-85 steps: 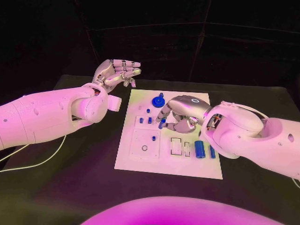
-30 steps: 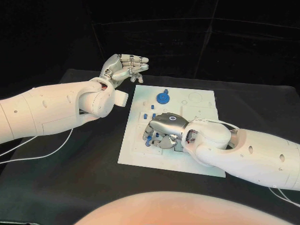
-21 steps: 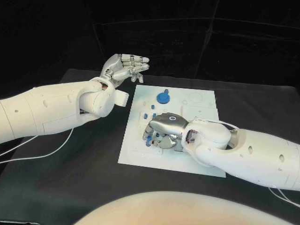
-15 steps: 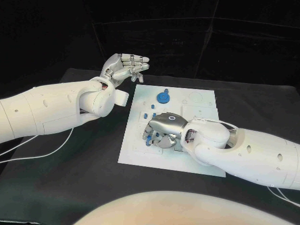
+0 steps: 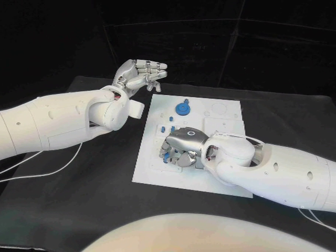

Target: Assemble the parts on the task board

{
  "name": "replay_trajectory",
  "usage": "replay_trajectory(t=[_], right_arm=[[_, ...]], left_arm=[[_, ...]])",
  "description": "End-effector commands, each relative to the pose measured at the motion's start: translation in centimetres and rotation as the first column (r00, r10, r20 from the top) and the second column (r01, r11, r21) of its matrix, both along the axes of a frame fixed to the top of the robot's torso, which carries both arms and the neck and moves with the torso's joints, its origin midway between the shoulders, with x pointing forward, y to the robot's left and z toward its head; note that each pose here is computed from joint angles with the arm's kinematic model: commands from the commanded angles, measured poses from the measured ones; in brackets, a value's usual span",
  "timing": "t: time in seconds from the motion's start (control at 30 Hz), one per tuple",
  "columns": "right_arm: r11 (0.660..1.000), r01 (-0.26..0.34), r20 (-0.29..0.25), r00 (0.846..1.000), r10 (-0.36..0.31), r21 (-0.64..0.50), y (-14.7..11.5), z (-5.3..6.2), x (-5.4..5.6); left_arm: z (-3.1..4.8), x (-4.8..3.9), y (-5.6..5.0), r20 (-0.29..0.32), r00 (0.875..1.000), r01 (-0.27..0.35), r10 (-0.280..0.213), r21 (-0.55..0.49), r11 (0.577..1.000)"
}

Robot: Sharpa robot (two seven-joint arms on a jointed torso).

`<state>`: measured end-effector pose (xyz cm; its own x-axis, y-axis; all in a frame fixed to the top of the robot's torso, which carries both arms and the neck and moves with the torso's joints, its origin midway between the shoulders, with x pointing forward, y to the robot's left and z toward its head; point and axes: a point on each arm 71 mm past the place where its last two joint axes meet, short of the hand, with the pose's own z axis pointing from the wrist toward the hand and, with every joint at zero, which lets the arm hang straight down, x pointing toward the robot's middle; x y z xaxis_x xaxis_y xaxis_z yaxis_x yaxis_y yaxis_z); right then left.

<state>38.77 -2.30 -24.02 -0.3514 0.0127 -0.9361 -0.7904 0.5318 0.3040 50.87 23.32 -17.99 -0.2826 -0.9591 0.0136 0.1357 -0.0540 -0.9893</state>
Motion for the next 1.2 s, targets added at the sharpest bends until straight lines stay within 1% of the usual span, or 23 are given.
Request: replay_trajectory(t=[0.03,0.37,0.53,0.77,0.93,1.03,1.07,1.13,1.2], right_arm=[[0.999,0.000,-0.015,1.000,-0.001,-0.037,-0.1,-0.7,-0.1],[1.000,0.005,-0.008,1.000,-0.005,0.008,-0.1,-0.4,0.0],[0.999,0.015,0.004,1.000,-0.015,0.051,-0.2,-0.1,0.0],[0.986,0.037,0.036,0.998,-0.044,0.165,-1.0,0.8,0.0],[0.975,0.051,0.042,0.997,-0.062,0.215,-2.1,1.5,-0.4],[0.970,0.071,0.026,0.997,-0.079,0.233,-3.2,1.9,-0.7],[0.967,0.085,0.014,0.996,-0.091,0.239,-3.7,2.2,-0.6],[0.960,0.124,-0.019,0.992,-0.123,0.251,-4.8,2.7,-0.4],[0.944,0.195,-0.077,0.981,-0.181,0.267,-6.5,3.4,0.2]], left_arm=[[0.13,0.01,-0.1,0.003,1.000,0.011,-0.011,-0.008,1.000],[0.08,0.03,0.0,-0.002,1.000,0.011,-0.011,-0.006,1.000],[0.07,0.04,0.0,-0.004,1.000,0.011,-0.011,-0.006,1.000],[0.05,0.06,0.1,-0.006,1.000,0.010,-0.010,-0.005,1.000],[0.02,0.11,0.3,-0.007,1.000,0.007,-0.007,-0.003,1.000],[0.00,0.13,0.3,-0.008,1.000,0.007,-0.007,-0.003,1.000],[-0.01,0.13,0.3,-0.008,1.000,0.007,-0.007,-0.003,1.000],[-0.02,0.13,0.3,-0.009,1.000,0.007,-0.007,-0.003,1.000],[-0.04,0.13,0.4,-0.009,1.000,0.007,-0.007,-0.002,1.000]])
